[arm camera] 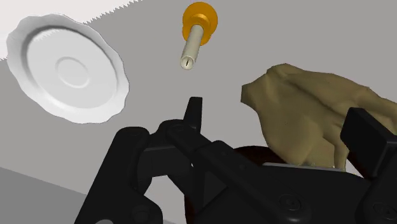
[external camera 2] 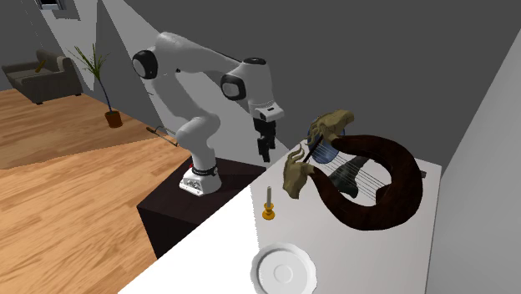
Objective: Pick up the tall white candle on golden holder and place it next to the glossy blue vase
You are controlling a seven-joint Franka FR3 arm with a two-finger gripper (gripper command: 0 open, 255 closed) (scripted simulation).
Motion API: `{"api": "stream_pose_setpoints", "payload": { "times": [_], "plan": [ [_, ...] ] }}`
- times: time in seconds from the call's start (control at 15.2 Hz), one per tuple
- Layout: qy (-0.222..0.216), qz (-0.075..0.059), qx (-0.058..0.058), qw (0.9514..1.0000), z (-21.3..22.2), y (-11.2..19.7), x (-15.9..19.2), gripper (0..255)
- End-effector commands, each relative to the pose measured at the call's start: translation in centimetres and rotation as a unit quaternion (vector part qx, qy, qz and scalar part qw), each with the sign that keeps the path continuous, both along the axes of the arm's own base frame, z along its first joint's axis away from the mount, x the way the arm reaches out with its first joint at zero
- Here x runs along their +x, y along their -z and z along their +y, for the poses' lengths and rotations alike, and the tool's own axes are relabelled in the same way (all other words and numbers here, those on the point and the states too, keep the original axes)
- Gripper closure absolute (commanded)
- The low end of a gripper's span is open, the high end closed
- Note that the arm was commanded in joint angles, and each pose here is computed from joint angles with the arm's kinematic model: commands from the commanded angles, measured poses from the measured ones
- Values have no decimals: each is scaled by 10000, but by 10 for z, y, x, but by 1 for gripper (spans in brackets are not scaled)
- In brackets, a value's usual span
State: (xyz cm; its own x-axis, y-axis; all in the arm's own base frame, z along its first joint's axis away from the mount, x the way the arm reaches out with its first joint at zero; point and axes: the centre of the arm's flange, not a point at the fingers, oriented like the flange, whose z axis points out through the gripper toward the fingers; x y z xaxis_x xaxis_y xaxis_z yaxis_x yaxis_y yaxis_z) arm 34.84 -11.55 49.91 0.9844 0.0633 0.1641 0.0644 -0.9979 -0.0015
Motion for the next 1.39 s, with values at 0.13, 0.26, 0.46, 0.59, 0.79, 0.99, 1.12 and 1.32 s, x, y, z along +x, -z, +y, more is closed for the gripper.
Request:
{"api": "stream_pose_setpoints", "payload": {
  "times": [0.13,0.26,0.46,0.59,0.79,0.99,1.12,1.32],
  "plan": [
    [32,-10,-18,10000,-30,41,6,0],
    [49,-12,-26,10000,-47,61,9,0],
    [67,-15,-33,10000,-63,82,13,0],
    [67,-15,-33,10000,-63,93,14,0],
    [67,-15,-33,10000,-63,108,17,0],
    [67,-15,-33,10000,-63,122,19,0],
    [67,-15,-33,10000,-63,122,19,0],
    [67,-15,-33,10000,-63,122,19,0]
  ]
}}
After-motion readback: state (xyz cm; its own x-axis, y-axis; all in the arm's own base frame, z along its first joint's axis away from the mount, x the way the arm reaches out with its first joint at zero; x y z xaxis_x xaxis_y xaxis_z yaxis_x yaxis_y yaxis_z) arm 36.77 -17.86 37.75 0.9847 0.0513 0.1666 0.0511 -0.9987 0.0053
